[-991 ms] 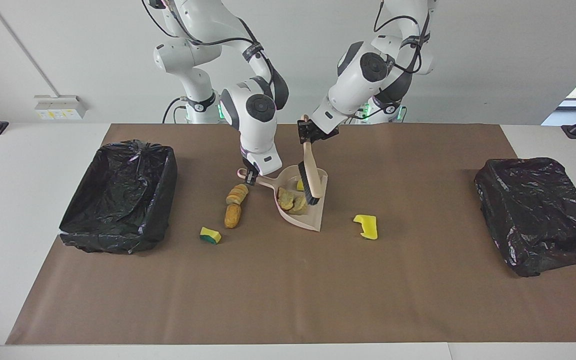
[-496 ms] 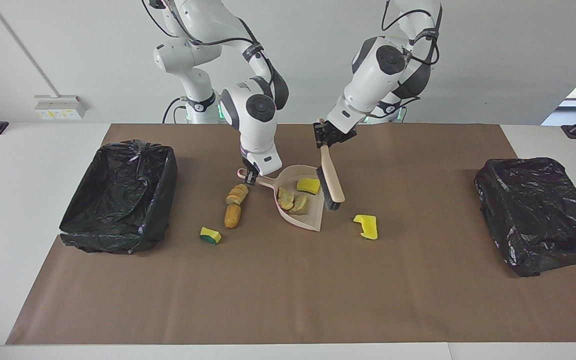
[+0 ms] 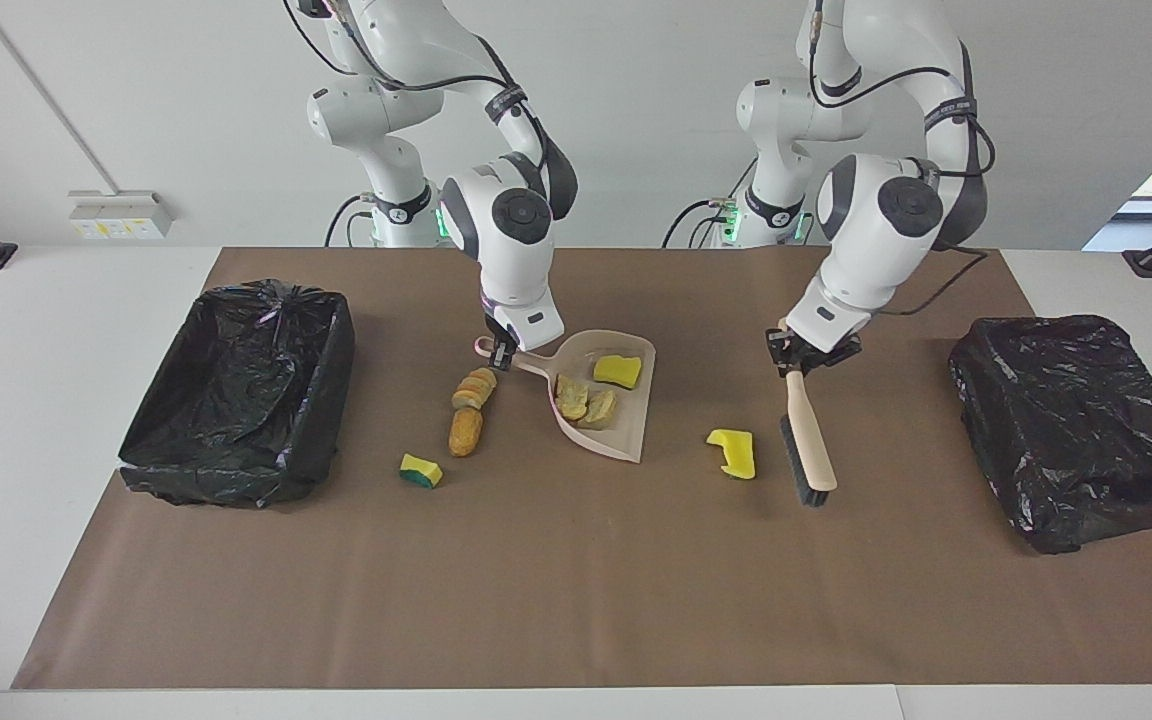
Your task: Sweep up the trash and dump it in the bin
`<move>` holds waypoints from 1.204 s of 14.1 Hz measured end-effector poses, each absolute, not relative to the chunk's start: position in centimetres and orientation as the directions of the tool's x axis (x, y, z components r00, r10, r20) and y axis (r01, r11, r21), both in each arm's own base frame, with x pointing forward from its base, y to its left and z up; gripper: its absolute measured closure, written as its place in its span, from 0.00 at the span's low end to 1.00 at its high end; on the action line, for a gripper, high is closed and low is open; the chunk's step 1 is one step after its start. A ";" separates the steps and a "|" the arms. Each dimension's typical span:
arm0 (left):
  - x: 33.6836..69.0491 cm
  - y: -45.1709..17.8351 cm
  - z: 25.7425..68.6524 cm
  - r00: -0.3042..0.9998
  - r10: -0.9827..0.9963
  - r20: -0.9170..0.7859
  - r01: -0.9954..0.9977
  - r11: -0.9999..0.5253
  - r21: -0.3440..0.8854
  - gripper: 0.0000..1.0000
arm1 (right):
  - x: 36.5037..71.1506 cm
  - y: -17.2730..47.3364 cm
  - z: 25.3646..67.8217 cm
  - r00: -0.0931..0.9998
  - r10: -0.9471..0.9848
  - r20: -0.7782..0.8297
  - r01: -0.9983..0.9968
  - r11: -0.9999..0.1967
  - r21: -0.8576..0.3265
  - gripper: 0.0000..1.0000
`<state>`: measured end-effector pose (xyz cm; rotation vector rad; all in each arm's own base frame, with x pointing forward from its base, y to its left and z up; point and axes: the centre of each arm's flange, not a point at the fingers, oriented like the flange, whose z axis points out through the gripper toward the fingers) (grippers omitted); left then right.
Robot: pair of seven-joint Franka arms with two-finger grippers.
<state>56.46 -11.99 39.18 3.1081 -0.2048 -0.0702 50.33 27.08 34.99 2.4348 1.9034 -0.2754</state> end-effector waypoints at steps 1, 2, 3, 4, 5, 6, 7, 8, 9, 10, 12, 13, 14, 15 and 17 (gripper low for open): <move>57.4 -11.4 37.6 0.988 -0.149 -0.035 -0.149 -0.989 0.025 0.74 | 50.3 27.1 35.0 0.232 0.959 -0.163 0.966 -0.247 -0.078 0.68; 58.1 -11.4 36.0 0.986 -0.162 -0.033 -0.162 -0.987 0.026 0.74 | 50.3 27.1 35.0 0.232 0.959 -0.163 0.966 -0.247 -0.078 0.68; 58.3 -11.9 34.7 0.984 -0.174 -0.040 -0.172 -0.985 0.029 0.74 | 50.3 27.1 35.0 0.232 0.959 -0.163 0.966 -0.247 -0.079 0.68; 58.2 -12.6 33.8 0.982 -0.185 -0.048 -0.184 -0.982 0.031 0.74 | 50.3 27.1 35.0 0.232 0.959 -0.163 0.966 -0.247 -0.079 0.68; 58.1 -13.6 33.5 0.978 -0.201 -0.052 -0.199 -0.979 0.034 0.74 | 50.3 27.1 35.0 0.233 0.959 -0.164 0.966 -0.248 -0.079 0.68; 57.7 -14.6 33.4 0.974 -0.219 -0.058 -0.218 -0.975 0.034 0.74 | 50.3 27.1 34.9 0.234 0.958 -0.164 0.965 -0.249 -0.079 0.68; 57.1 -15.7 33.1 0.968 -0.240 -0.072 -0.238 -0.971 0.034 0.74 | 50.3 27.1 34.9 0.234 0.958 -0.164 0.965 -0.249 -0.079 0.68; 56.4 -16.9 32.9 0.961 -0.260 -0.097 -0.258 -0.966 0.033 0.74 | 50.3 27.1 34.9 0.234 0.958 -0.164 0.965 -0.249 -0.079 0.68; 55.4 -18.1 32.8 0.952 -0.276 -0.133 -0.274 -0.961 0.031 0.74 | 50.3 27.1 34.9 0.234 0.958 -0.164 0.965 -0.249 -0.079 0.68; 54.5 -19.2 32.9 0.944 -0.286 -0.168 -0.285 -0.958 0.028 0.74 | 50.3 27.1 34.9 0.234 0.958 -0.164 0.965 -0.249 -0.079 0.68; 52.2 -23.0 33.5 0.938 -0.278 -0.205 -0.281 -0.960 0.017 0.74 | 50.3 27.1 34.9 0.234 0.958 -0.164 0.965 -0.249 -0.079 0.68; 50.7 -25.3 33.7 0.935 -0.275 -0.223 -0.281 -0.960 0.007 0.74 | 50.3 27.1 34.9 0.234 0.958 -0.164 0.965 -0.249 -0.079 0.68; 49.1 -27.3 33.8 0.931 -0.275 -0.242 -0.283 -0.959 0.000 0.74 | 50.3 27.1 34.9 0.234 0.958 -0.164 0.965 -0.249 -0.079 0.68; 47.5 -29.0 33.8 0.929 -0.272 -0.252 -0.282 -0.959 -0.002 0.74 | 50.3 27.1 34.9 0.234 0.958 -0.164 0.965 -0.249 -0.079 0.68; 45.0 -31.3 33.9 0.930 -0.256 -0.264 -0.266 -0.964 0.001 0.74 | 50.3 27.1 34.9 0.234 0.958 -0.165 0.965 -0.249 -0.079 0.68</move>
